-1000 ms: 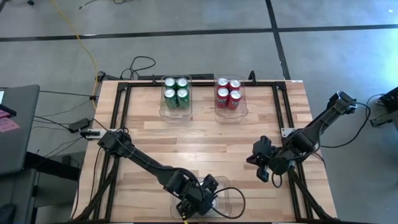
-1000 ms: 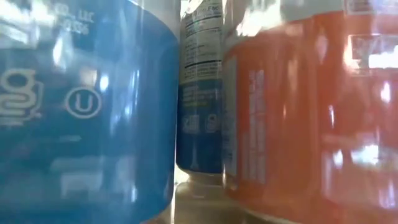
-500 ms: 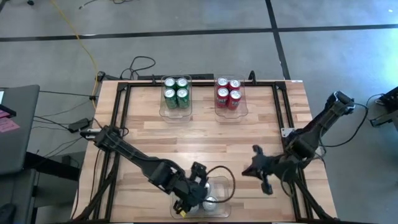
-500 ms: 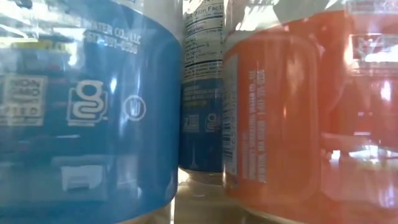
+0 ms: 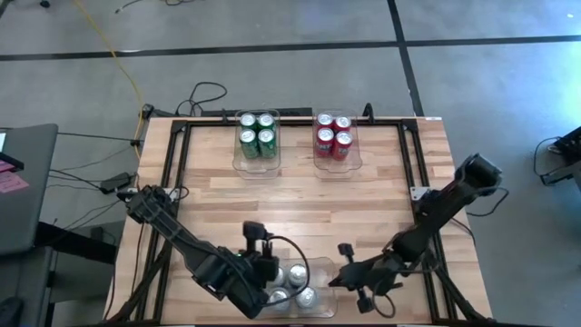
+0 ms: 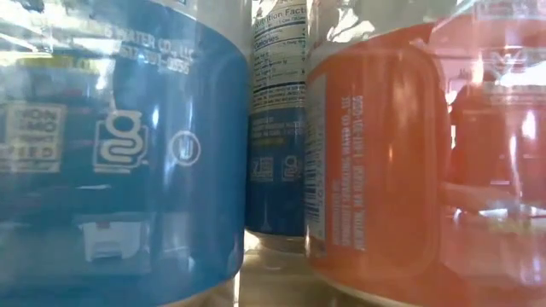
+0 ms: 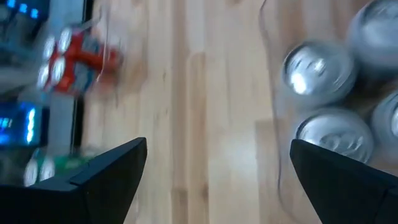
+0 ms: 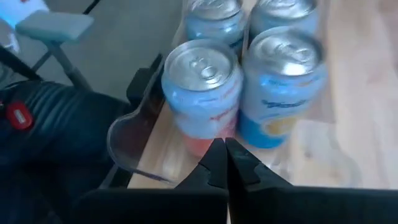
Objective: Sort soda cans
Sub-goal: Put the orange soda can into the bottom transparent bin, then adjust the transparent bins
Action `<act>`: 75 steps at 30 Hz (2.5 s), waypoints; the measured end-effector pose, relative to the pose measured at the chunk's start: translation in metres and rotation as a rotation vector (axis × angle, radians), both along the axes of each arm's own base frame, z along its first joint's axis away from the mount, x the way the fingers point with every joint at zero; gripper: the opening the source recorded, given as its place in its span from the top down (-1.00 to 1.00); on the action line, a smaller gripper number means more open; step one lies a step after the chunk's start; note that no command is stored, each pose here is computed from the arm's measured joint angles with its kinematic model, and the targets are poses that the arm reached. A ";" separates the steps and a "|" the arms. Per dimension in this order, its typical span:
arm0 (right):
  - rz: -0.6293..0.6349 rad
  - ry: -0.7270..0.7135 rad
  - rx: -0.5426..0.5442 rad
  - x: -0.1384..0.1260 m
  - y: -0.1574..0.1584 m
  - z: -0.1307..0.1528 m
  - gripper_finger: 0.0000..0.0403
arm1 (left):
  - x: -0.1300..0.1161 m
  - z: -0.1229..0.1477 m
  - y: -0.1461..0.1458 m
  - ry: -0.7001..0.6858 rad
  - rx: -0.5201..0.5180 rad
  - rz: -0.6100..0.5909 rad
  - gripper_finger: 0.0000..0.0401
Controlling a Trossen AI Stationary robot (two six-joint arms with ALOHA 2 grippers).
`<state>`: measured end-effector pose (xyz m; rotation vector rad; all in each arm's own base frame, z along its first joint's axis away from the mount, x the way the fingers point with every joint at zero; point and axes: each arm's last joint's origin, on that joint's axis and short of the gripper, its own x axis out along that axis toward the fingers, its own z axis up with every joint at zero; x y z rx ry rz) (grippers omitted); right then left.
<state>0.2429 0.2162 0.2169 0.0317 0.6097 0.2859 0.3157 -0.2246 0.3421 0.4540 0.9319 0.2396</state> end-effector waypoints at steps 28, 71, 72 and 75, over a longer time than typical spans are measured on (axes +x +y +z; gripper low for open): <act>0.133 0.068 -0.103 0.053 -0.006 -0.013 0.98 | -0.013 -0.048 0.002 -0.008 0.121 0.179 -0.95; -0.511 -0.016 -0.231 -0.042 -0.115 0.085 0.96 | 0.066 0.059 0.151 -0.249 -0.030 0.135 0.56; -0.536 -0.015 -0.230 -0.042 -0.122 0.086 0.96 | 0.065 0.062 0.159 -0.251 -0.058 0.121 0.61; -0.602 -0.011 -0.226 -0.043 -0.138 0.089 0.96 | 0.063 0.070 0.179 -0.256 -0.093 0.104 0.77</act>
